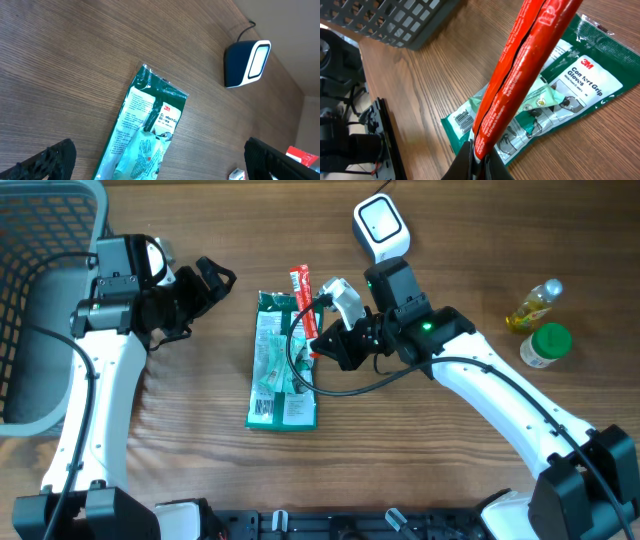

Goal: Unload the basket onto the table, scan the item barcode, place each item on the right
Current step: 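Lift the red tube with the right gripper and swing it right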

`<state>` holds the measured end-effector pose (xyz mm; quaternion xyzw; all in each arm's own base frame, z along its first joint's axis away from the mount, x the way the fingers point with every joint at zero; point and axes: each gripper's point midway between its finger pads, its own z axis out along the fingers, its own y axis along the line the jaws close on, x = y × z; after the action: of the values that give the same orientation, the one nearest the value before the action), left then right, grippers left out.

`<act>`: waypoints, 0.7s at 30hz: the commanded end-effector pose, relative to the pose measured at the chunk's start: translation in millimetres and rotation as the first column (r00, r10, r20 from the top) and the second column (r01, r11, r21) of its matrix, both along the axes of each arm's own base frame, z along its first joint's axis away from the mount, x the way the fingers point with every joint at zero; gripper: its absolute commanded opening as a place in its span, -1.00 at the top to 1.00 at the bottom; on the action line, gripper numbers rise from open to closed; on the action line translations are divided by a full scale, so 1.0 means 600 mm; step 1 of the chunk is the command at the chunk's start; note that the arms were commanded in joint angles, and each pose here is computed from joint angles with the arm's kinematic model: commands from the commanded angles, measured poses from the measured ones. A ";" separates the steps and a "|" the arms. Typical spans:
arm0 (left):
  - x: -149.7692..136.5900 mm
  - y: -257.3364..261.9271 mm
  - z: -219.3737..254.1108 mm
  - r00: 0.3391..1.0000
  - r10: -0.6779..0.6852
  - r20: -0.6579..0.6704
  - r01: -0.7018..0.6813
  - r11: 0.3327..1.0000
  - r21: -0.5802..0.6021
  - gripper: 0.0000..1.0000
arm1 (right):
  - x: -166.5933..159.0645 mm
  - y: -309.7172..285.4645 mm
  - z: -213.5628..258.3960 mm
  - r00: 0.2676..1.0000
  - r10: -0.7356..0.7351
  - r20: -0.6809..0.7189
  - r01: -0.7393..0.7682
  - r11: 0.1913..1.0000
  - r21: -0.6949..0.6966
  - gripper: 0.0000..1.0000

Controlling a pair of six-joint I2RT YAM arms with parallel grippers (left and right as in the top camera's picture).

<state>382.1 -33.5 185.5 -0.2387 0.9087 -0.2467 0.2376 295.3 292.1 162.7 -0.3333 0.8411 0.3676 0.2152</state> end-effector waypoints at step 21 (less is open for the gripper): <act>0.002 0.006 0.019 0.999 0.003 0.034 -0.004 1.000 0.015 -1.00 | 0.007 -0.002 -0.009 1.000 -0.020 -0.001 0.020 1.000 -0.017 0.91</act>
<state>382.2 -33.4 185.6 -0.2388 0.9086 -0.2467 0.2379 297.2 290.8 161.6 -0.3317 0.8437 0.3614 0.2179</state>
